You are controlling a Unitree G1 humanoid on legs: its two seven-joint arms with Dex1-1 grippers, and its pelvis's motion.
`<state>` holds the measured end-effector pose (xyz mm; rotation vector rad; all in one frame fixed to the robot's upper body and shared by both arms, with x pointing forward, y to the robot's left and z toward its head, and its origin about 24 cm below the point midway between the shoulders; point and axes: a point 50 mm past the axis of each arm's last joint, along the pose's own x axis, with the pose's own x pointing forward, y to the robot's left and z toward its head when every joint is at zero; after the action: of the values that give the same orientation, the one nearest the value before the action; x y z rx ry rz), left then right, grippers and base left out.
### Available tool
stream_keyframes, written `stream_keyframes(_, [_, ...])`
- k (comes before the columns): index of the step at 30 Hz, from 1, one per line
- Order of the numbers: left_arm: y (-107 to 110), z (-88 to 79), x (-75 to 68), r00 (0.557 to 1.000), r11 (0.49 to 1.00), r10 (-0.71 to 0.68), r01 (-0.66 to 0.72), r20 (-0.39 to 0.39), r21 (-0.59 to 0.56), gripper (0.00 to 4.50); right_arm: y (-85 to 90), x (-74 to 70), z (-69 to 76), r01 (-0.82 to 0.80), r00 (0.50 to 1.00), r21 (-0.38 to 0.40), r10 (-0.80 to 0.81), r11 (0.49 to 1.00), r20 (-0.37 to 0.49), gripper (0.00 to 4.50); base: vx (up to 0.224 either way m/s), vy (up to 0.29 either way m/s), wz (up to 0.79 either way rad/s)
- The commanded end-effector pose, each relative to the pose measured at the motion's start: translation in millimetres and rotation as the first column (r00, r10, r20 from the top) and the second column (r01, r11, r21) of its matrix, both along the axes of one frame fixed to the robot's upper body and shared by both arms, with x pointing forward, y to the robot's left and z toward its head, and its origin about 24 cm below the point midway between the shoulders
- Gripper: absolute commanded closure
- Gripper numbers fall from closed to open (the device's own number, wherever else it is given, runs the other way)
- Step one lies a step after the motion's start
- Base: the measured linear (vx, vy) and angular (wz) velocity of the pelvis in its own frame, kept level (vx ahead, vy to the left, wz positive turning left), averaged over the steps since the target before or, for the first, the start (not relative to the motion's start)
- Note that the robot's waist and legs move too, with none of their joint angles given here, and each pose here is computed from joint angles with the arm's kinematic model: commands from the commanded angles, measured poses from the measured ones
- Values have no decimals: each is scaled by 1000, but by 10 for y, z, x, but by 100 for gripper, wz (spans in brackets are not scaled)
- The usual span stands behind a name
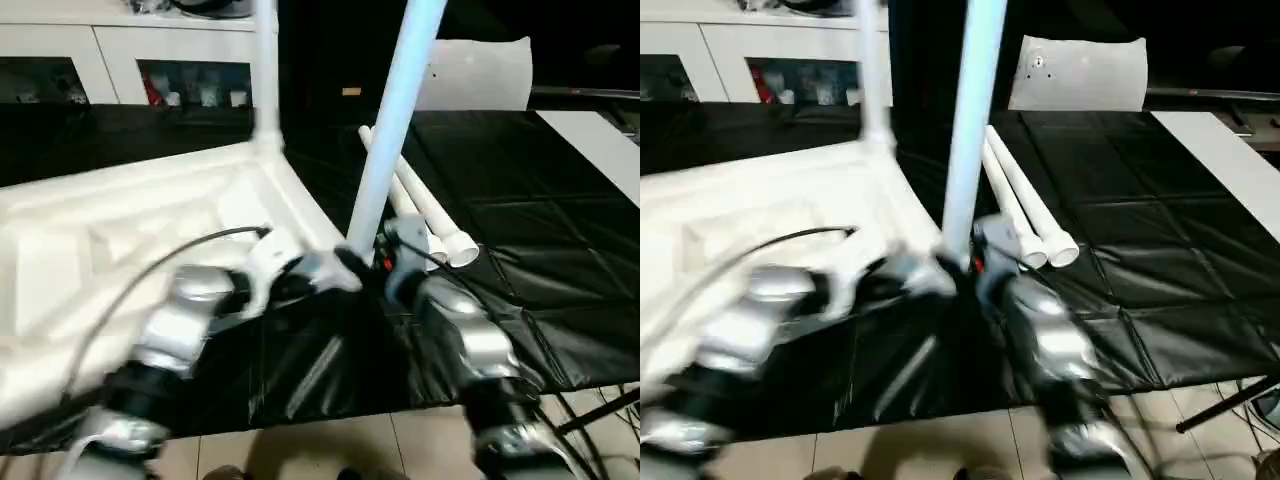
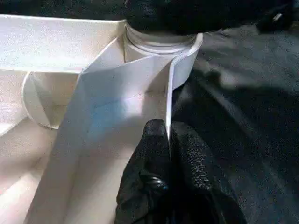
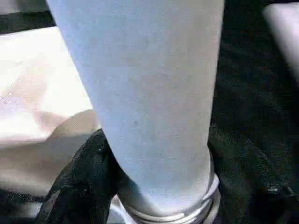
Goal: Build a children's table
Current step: Rotate leg to tighten
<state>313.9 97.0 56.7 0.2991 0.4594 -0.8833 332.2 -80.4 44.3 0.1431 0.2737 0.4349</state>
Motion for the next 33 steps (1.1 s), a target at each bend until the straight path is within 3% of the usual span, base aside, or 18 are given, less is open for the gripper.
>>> stream_keyframes(1, [-455, 125, 20, 997, 997, -41, 45, 60, -65, 450, 680, -189, -46, -225, 972, 64, 228, 972, -49, 135, 0, 0, 0])
stream_keyframes(4, [-392, 155, 65, 995, 998, -55, 57, 81, -23, 450, 669, -175, -13, -217, 975, 98, 220, 971, -28, 121, 0, 0, 0])
stream_keyframes(8, [-206, 121, 59, 994, 996, -82, 79, 73, 38, 450, 538, -175, -27, -228, 974, 51, 227, 972, 21, 70, 0, 0, 0])
stream_keyframes(10, [-65, 92, 42, 992, 992, -111, 107, 57, 63, 450, 395, -188, -33, -262, 963, 5, 261, 965, 67, 63, 0, 0, 0])
stream_keyframes(12, [-7, 81, 26, 989, 989, -137, 134, 52, 71, 450, 308, -190, -22, -274, 957, -10, 274, 962, 92, 28, 0, 0, 0])
stream_keyframes(15, [195, 48, -37, 970, 967, -242, 238, 29, 92, 450, 14, -195, 68, -328, 930, -16, 326, 944, 169, 7, 0, 0, 0])
stream_keyframes(18, [307, 23, -77, 952, 947, -306, 303, 11, 109, 450, -153, -198, 131, -373, 905, -47, 375, 927, 200, 7, 0, 0, 0])
stream_keyframes(20, [388, 10, -142, 922, 917, -388, 388, -20, 98, 450, -294, -215, 174, -433, 874, -84, 441, 897, 205, 7, 0, 0, 0])
stream_keyframes(24, [488, -4, -179, 885, 874, -463, 465, -51, 140, 450, -402, -237, 222, -509, 832, -102, 519, 855, 196, 7, 0, 0, 0])
stream_keyframes(27, [583, 21, -212, 832, 818, -547, 555, -93, 151, 450, -510, -288, 268, -648, 736, -121, 659, 752, 155, 7, 0, 0, 0])
stream_keyframes(33, [644, 50, -217, 776, 760, -617, 630, -130, 160, 450, -532, -315, 277, -750, 640, -129, 761, 649, 106, 46, 0, 0, 0])
